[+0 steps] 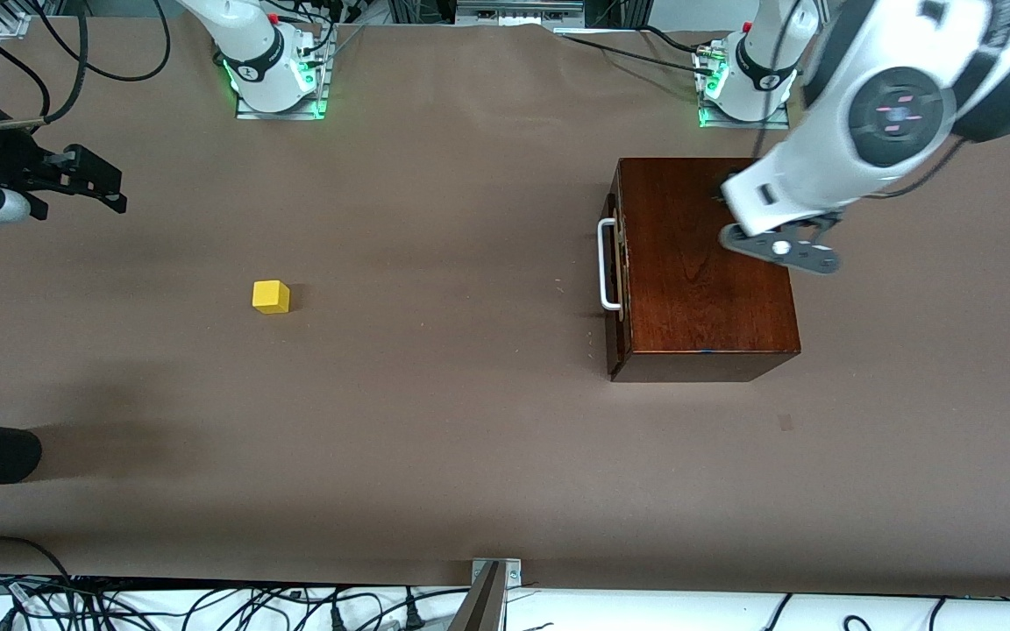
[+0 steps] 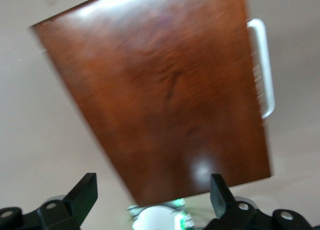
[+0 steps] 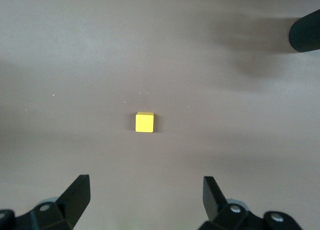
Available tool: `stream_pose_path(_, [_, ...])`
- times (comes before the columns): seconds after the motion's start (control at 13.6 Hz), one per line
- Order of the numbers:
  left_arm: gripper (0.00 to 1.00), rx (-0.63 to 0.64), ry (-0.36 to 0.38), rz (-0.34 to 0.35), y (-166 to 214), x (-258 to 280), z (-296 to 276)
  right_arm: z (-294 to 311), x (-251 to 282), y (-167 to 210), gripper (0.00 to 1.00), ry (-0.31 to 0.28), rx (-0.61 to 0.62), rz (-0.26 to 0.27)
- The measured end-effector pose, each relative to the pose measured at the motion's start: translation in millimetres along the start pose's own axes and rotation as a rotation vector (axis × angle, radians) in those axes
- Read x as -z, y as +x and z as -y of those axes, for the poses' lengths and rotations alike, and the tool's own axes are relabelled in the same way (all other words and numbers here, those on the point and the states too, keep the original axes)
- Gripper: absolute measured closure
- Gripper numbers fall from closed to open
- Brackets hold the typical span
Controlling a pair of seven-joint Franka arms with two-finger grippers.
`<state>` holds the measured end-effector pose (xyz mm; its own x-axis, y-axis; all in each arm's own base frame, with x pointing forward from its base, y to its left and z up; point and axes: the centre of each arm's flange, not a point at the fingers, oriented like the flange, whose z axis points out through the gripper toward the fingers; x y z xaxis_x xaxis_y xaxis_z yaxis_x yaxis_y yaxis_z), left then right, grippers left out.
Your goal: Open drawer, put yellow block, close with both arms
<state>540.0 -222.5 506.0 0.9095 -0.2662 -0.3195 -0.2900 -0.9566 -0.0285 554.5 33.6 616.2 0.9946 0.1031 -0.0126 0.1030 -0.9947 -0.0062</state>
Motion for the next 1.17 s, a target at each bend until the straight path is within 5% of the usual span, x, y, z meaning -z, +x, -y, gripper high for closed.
stream_pose_path(0.66, [0.0,0.208,0.02,-0.081,53.8,-95.8,-178.0,-0.3,0.2,0.0,0.0,0.0,-0.001,0.0])
stream_pose_path(0.95, [0.0,0.252,0.128,-0.089,63.4,-139.5,-206.5,-0.3,0.2,0.0,0.0,0.0,-0.001,0.0])
stream_pose_path(1.17, [0.0,0.268,0.143,-0.084,68.1,-151.0,-207.4,-0.3,0.2,-0.1,0.0,0.0,-0.001,0.0])
